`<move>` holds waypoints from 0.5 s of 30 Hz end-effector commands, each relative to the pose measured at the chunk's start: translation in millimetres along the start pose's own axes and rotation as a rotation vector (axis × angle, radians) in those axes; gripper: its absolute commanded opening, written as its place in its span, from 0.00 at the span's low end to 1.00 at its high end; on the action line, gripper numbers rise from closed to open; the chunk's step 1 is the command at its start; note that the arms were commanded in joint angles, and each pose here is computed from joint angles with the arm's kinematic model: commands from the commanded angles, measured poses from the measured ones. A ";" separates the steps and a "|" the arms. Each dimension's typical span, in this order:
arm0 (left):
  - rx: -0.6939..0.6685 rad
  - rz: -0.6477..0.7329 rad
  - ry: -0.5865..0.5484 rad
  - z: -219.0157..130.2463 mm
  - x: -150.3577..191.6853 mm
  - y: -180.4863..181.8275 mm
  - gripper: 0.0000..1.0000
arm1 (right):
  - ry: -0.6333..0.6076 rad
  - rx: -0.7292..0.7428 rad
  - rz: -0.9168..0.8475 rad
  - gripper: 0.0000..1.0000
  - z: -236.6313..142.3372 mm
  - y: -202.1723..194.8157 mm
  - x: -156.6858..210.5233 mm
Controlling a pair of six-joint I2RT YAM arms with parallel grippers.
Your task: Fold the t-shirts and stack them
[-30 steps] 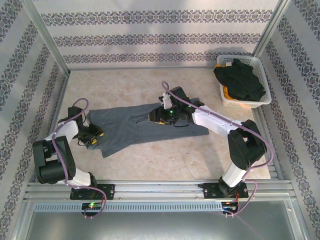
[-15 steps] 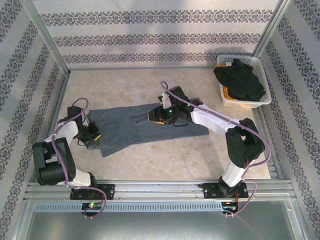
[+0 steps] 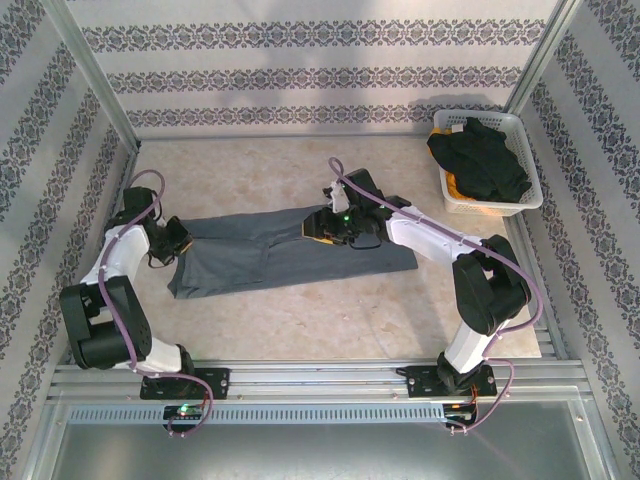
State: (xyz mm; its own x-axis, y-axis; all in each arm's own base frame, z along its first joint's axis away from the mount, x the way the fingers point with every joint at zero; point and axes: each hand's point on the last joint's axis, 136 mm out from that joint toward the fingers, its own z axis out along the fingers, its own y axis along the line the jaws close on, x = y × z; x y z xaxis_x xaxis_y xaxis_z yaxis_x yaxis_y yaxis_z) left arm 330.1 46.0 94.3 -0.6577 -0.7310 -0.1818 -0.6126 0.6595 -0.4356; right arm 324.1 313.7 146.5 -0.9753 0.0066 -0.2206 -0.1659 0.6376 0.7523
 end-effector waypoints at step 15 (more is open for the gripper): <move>-0.253 -0.027 -0.117 23.0 -49.0 28.4 0.44 | -0.165 0.207 0.177 0.38 -50.0 -77.3 -22.4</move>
State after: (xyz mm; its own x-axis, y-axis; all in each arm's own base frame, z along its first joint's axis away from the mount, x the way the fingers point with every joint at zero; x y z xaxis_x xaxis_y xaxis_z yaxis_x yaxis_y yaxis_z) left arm 344.8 78.4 41.6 -0.6454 -0.7485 -0.1524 -0.7083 0.6611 -0.2473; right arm 343.0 257.9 132.3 -0.9662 0.1532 -0.2075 -0.0372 0.7133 0.6999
